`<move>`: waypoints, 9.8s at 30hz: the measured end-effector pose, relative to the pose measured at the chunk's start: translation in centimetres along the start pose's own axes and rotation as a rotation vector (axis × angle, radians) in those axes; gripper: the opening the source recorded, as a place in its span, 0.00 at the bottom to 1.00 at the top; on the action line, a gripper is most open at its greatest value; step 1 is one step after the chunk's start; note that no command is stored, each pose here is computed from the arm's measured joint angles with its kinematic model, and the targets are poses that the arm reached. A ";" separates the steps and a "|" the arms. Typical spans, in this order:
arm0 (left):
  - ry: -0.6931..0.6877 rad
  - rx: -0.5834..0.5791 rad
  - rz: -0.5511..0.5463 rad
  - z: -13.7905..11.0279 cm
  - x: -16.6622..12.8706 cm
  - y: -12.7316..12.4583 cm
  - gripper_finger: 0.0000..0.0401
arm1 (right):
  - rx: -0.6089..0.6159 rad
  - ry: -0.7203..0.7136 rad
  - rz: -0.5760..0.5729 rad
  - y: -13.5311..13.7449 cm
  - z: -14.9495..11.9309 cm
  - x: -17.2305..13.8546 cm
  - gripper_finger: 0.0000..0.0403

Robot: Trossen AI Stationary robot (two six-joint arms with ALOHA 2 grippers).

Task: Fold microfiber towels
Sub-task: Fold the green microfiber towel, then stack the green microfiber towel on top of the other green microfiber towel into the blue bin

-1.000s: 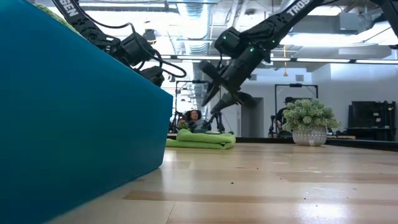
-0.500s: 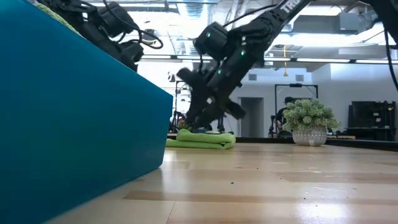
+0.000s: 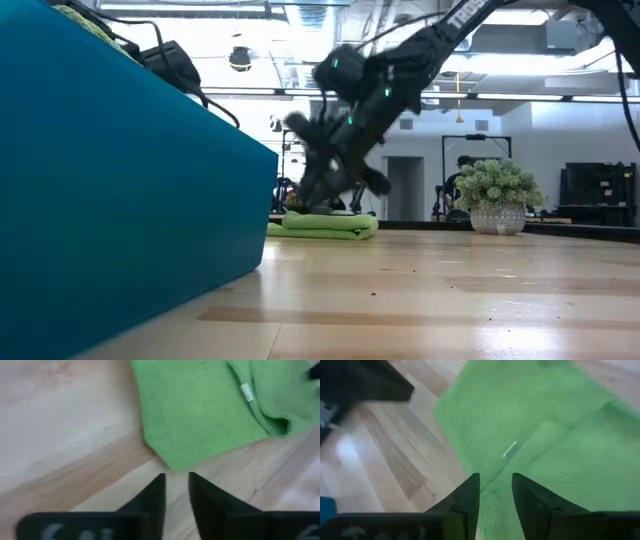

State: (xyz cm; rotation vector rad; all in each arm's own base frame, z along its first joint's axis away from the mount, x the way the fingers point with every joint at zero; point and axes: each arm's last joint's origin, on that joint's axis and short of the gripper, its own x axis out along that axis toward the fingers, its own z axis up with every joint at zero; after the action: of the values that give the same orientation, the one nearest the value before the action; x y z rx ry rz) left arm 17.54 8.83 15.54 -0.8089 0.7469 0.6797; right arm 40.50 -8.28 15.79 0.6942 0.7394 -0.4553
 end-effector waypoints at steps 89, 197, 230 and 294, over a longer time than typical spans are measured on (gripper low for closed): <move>-0.034 -0.141 -0.314 5.4 3.1 -7.9 0.00 | -0.042 0.127 -0.355 -0.1 -1.5 -7.4 0.29; 0.084 0.242 -0.318 8.8 4.0 -12.4 0.19 | 0.121 0.130 -0.233 -2.4 -5.6 -6.2 0.19; 0.015 0.211 -0.425 10.6 -1.5 -11.7 0.19 | 0.315 0.171 -0.229 -6.7 -3.9 -2.6 0.75; -0.389 -0.031 -0.556 1.6 -26.2 -3.3 0.02 | -0.221 0.261 0.801 24.7 -4.0 -9.3 0.01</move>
State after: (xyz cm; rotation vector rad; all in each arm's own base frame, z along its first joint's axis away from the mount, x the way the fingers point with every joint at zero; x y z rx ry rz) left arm 6.02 2.05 38.32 -0.8325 0.1414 0.3272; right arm 47.32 12.84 30.65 0.7832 0.6771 0.4493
